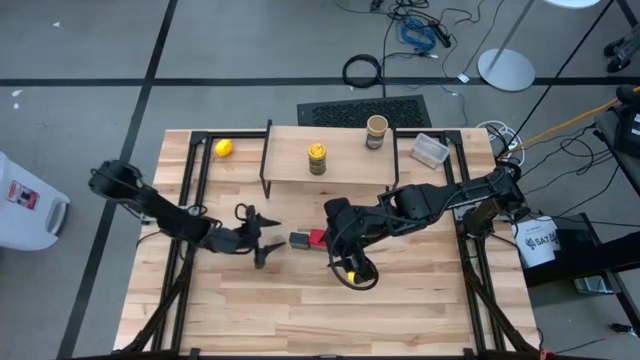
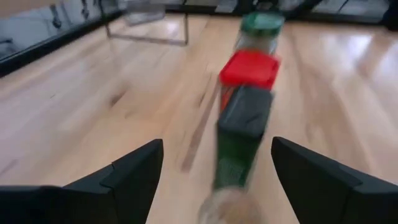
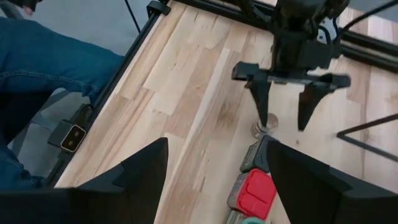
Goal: Shelf spices
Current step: Remove the transparent seasoning bottle from the shelf
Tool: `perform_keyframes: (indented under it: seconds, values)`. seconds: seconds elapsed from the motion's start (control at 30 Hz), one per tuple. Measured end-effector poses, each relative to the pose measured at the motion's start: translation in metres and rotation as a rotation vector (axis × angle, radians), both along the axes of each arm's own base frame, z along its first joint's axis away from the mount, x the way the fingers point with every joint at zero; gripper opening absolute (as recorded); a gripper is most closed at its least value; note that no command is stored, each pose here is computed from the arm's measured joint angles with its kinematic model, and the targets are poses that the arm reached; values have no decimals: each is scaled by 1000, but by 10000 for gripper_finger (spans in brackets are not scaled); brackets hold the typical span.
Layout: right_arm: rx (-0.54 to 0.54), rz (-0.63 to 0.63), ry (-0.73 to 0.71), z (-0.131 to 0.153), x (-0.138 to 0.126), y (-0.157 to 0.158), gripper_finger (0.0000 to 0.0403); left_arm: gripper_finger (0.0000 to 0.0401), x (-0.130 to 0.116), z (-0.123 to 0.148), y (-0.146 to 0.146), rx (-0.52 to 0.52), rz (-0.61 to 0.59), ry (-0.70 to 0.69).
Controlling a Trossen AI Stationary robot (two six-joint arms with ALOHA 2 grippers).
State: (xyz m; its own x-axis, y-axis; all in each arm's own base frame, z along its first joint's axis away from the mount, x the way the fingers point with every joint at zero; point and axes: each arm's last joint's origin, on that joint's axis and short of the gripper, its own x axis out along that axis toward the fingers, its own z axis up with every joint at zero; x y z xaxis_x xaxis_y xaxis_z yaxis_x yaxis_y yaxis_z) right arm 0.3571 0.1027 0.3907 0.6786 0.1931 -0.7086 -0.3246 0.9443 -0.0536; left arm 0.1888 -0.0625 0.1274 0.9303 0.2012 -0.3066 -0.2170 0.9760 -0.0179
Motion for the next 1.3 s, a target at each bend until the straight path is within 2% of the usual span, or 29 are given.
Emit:
perform_keyframes:
  seconds: [0.2, 0.3, 0.57, 0.77, 0.93, 1.17, 1.3]
  values:
    - [5, -20, 49, -3, -3, -1, 258, 309, -17, 0, 5, -102, 7, 141]
    - [7, -27, 67, -4, -4, -1, 258, 308, -23, 6, 4, -153, -29, 145]
    - [5, -27, 72, -4, -5, -1, 258, 277, -33, 18, 4, -161, -43, 109]
    - [7, -29, 72, -4, -5, -1, 258, 251, -48, 9, 4, -220, -62, 265]
    - [6, -28, 71, -4, -5, -1, 258, 215, -50, 4, 0, -239, -70, 306]
    - [4, -28, 57, -3, -3, -3, 258, 140, -43, -2, -4, -224, -56, 309]
    - [5, -33, 57, -3, -3, -5, 258, 104, -37, -5, -8, -204, -92, 289]
